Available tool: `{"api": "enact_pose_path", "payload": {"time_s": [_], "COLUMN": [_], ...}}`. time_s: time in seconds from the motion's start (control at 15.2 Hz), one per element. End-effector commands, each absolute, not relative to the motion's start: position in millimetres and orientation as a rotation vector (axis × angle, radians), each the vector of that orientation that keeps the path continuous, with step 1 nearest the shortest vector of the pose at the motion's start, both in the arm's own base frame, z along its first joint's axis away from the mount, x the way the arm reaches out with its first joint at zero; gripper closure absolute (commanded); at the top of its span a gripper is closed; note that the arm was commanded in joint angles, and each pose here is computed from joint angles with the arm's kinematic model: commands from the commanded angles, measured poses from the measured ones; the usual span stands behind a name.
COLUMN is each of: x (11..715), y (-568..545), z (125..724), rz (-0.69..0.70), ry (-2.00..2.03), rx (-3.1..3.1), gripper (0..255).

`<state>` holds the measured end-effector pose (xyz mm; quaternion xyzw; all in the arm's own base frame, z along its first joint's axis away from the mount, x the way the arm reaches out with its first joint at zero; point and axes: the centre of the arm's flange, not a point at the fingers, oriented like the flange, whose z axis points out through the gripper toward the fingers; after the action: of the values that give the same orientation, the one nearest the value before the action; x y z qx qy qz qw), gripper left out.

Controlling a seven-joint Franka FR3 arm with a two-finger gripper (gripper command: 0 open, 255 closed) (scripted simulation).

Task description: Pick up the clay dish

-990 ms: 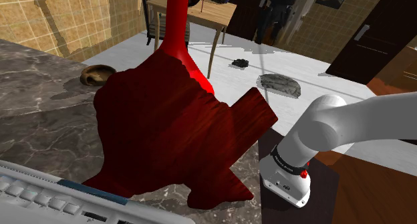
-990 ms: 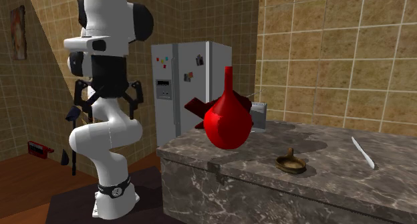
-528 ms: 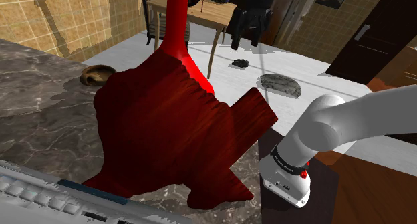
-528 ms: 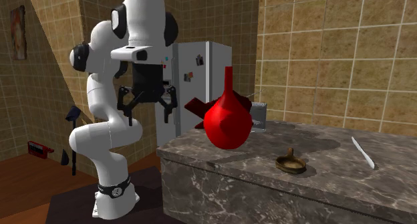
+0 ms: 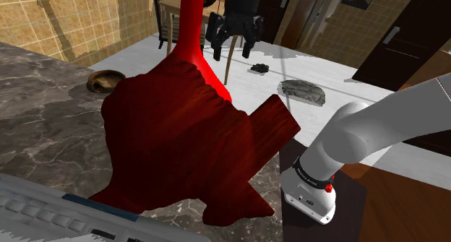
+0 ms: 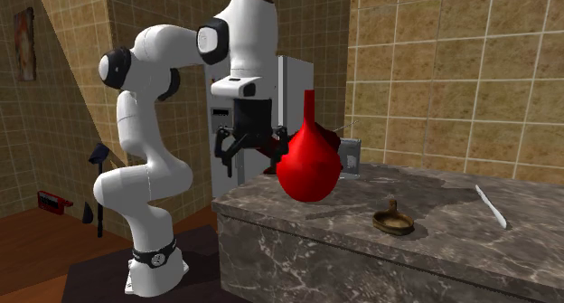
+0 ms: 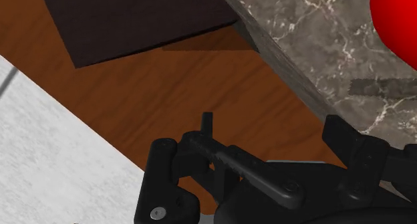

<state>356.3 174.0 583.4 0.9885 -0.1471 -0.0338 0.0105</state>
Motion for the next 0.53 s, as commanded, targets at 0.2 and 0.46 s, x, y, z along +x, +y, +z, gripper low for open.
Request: {"api": "enact_pose_path", "payload": {"time_s": [0.2, 0.46], "x": [385.3, 412.2], "y": [231.8, 274.9], "z": [573.2, 564.1], "rz": [-0.127, -0.142], "ry": [-0.572, -0.659], "rx": [3.078, 3.069], "gripper": [0, 0]}}
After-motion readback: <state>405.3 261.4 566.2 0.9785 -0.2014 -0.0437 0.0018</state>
